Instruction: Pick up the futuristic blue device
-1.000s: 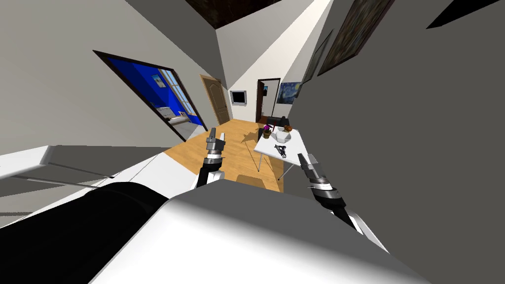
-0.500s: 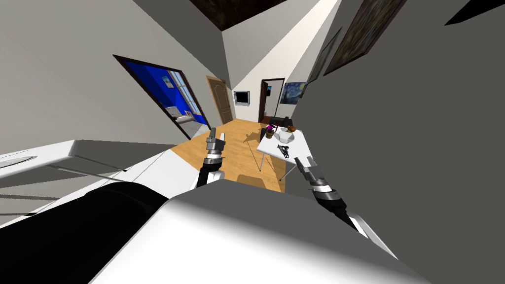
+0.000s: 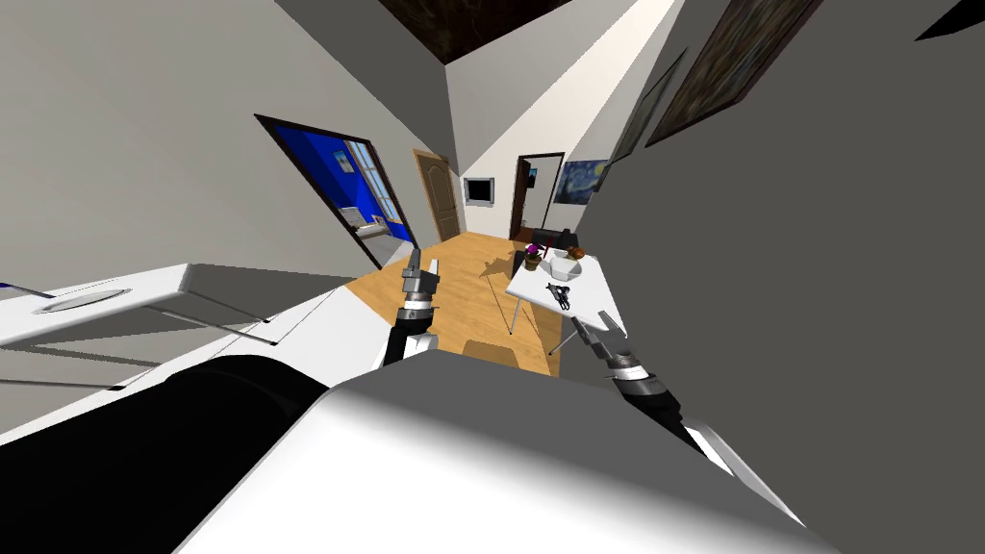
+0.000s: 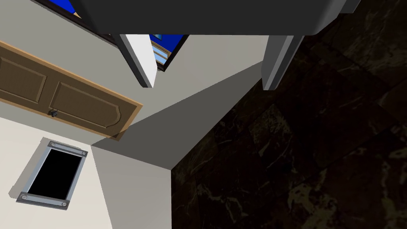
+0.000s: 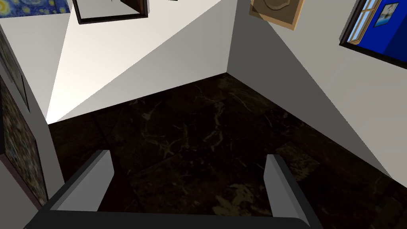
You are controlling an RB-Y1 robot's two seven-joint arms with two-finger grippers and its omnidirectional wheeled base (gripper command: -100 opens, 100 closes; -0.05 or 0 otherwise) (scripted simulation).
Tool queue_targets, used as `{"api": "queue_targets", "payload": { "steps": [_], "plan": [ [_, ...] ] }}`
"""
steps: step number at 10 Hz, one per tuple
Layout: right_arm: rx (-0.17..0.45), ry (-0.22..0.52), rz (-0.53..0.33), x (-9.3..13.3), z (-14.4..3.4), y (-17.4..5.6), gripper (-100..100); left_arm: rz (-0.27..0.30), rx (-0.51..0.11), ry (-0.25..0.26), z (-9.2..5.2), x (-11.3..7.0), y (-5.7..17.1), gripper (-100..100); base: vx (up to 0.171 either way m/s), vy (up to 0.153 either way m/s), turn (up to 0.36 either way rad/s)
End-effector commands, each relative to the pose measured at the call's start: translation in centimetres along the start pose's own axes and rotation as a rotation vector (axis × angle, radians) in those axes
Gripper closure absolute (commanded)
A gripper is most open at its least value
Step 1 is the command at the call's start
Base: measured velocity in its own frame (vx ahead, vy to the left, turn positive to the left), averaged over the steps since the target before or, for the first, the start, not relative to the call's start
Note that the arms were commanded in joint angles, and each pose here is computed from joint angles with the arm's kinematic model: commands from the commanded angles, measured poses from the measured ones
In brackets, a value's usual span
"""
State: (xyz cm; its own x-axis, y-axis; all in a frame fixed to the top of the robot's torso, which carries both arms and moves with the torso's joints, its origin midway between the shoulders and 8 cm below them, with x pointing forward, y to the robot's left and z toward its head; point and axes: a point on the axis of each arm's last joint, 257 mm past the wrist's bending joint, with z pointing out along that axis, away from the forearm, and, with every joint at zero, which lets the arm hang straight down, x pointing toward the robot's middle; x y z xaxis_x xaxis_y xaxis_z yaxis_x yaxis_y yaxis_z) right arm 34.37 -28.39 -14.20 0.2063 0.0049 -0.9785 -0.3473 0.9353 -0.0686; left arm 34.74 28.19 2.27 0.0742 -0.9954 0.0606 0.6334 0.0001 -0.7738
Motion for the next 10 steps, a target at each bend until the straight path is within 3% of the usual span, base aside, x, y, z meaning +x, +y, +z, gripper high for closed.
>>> {"api": "queue_targets", "payload": {
  "steps": [1,4,6,7,10],
  "plan": [
    [-0.003,0.008,-0.035,0.2,-0.2,-0.2,-100,0.000,0.000,0.000,0.0,0.0,0.0,0,-0.007,0.009,-0.023],
    [-0.052,0.124,-0.202,3.7,-1.9,-1.3,-100,0.000,0.000,0.000,0.0,0.0,0.0,0,-0.008,0.022,0.120],
    [-0.058,0.124,-0.245,3.7,-1.9,-1.3,-100,0.000,0.000,0.000,0.0,0.0,0.0,0,0.000,0.009,0.038],
    [-0.090,0.181,-0.321,5.3,-3.0,-2.1,-100,0.000,0.000,0.000,0.0,0.0,0.0,0,0.007,0.012,0.151],
    [-0.131,0.234,-0.447,6.9,-4.1,-3.0,-100,0.000,0.000,0.000,0.0,0.0,0.0,0,0.016,0.013,0.096]
  ]
}}
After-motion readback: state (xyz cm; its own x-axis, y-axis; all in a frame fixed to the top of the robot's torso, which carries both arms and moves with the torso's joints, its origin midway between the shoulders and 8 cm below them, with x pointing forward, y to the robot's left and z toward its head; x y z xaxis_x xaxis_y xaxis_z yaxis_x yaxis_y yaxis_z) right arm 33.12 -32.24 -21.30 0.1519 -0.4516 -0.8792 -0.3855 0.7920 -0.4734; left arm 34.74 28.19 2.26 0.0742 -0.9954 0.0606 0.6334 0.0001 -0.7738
